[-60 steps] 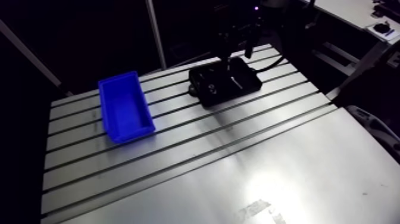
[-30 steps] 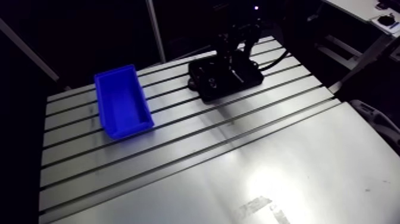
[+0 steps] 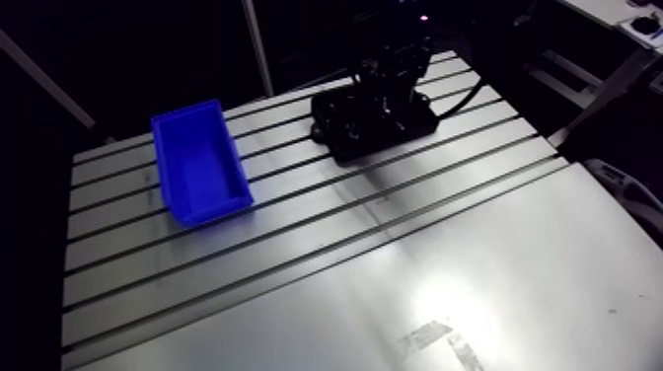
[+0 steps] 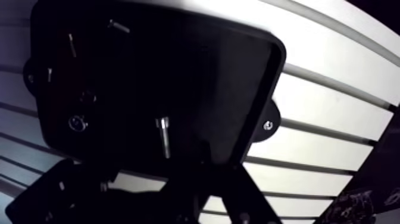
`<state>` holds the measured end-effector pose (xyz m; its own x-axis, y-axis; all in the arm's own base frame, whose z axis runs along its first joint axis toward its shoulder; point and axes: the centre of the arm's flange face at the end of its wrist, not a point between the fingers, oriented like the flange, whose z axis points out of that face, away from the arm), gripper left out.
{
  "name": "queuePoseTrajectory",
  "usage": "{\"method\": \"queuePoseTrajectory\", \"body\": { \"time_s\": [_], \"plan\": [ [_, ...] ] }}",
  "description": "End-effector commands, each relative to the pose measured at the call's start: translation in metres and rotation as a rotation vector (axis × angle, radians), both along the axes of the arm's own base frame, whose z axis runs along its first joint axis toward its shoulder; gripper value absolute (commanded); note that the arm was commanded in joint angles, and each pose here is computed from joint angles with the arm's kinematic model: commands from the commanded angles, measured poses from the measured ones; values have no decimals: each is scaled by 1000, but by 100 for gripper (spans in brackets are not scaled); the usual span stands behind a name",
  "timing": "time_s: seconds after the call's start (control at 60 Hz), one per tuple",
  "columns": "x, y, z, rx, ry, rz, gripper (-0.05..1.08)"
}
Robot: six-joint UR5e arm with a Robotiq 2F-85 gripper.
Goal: Pick up the M10 bolt from the tray and put it into the blue bin.
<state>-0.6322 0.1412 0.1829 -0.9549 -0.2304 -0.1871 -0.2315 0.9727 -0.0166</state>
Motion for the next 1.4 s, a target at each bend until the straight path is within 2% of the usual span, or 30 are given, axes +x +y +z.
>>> {"method": "queuePoseTrajectory", "body": {
  "time_s": [0.017, 0.15, 0.183, 0.317, 0.767, 1.4],
  "plan": [
    [5, -1, -7, -7, -14, -3, 37],
    [8, -3, -11, -10, -22, -3, 37],
    [8, -3, -12, -4, -11, -2, 37],
    [8, -2, -13, 1, 7, -4, 39],
    [9, 0, -12, 5, 8, -18, 41],
    [8, 1, -11, 8, 10, -23, 54]
  ]
}}
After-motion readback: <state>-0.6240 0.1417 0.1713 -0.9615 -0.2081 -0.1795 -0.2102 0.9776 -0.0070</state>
